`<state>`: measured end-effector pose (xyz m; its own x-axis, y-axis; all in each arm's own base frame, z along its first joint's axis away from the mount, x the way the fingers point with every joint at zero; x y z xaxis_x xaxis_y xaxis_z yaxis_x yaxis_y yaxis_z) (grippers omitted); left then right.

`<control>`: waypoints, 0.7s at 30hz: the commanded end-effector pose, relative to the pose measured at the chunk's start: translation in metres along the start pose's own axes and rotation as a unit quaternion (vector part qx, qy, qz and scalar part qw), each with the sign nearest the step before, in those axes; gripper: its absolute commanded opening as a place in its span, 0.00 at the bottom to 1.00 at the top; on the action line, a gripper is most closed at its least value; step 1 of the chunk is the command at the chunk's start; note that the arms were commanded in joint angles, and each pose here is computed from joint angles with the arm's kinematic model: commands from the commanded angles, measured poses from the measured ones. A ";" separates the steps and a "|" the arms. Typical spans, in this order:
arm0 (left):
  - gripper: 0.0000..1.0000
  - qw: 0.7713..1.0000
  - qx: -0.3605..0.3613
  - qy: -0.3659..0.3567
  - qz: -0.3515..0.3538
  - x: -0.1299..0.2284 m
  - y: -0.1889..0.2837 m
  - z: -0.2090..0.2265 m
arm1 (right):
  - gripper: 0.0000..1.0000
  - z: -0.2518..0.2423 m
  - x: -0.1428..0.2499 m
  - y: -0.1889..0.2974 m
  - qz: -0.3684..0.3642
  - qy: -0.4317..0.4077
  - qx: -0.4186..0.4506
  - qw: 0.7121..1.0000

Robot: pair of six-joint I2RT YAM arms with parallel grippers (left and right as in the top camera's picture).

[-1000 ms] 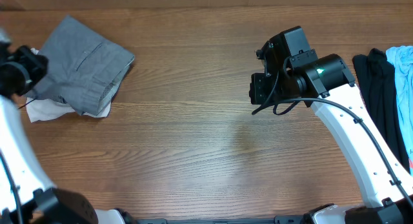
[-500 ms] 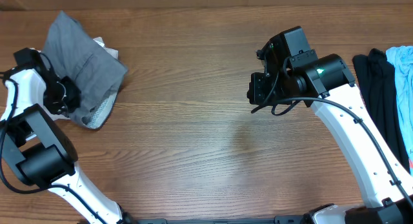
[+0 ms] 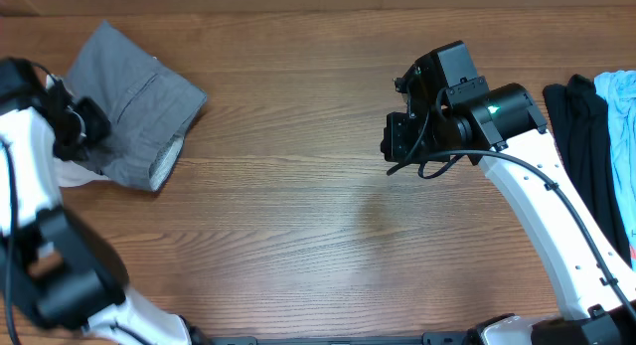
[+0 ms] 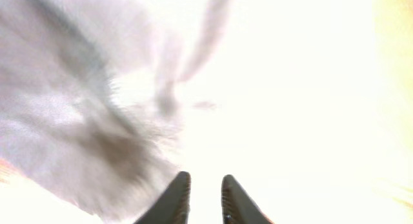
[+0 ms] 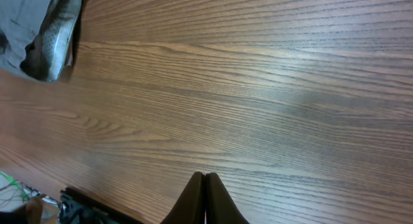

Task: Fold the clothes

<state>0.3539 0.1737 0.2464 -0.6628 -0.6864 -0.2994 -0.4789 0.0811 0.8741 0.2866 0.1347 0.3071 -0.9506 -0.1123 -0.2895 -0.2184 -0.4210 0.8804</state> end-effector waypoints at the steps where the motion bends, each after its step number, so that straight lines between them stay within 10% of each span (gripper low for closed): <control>1: 0.33 0.979 0.162 -0.109 -0.063 0.020 0.090 -0.054 | 0.07 0.001 -0.002 0.003 -0.007 0.020 -0.004 1.000; 10: 0.59 0.951 0.160 -0.241 -0.108 0.135 0.204 -0.096 | 0.04 0.012 -0.004 0.034 -0.067 0.085 -0.015 0.994; 14: 1.00 0.961 0.112 -0.230 -0.102 0.177 0.229 -0.081 | 0.04 0.023 0.009 0.078 -0.145 0.123 -0.018 0.982; 16: 1.00 0.968 0.097 -0.213 -0.091 0.192 0.235 -0.073 | 0.08 0.027 0.020 0.103 -0.190 0.135 -0.017 0.972; 18: 1.00 0.971 0.079 -0.209 -0.084 0.201 0.239 -0.065 | 0.25 0.030 0.032 0.124 -0.225 0.144 -0.020 0.963; 19: 1.00 0.972 0.069 -0.208 -0.083 0.203 0.240 -0.062 | 0.47 0.032 0.037 0.132 -0.237 0.147 -0.022 0.960; 20: 1.00 0.973 0.058 -0.207 -0.082 0.204 0.240 -0.060 | 1.00 0.033 0.042 0.139 -0.248 0.151 -0.024 0.957; 21: 1.00 0.974 0.050 -0.205 -0.081 0.205 0.240 -0.058 | 1.00 0.034 0.047 0.145 -0.257 0.153 -0.026 0.954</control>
<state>0.1365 0.0049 0.4195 -0.7456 -0.3314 -0.5782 -0.6491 0.1647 0.7426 0.2201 0.1074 0.4122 -0.6817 -0.1478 -0.7166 -0.5580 -0.5285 0.6398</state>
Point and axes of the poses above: each gripper's point midway between its finger pads, its own y axis back along the fingers, its own z axis along the line the jaws close on, x = y × z, the point moved 10 cm from there along y, back along the fingers, and after that the axes turned 7 degrees about y, right-handed, at the moved point
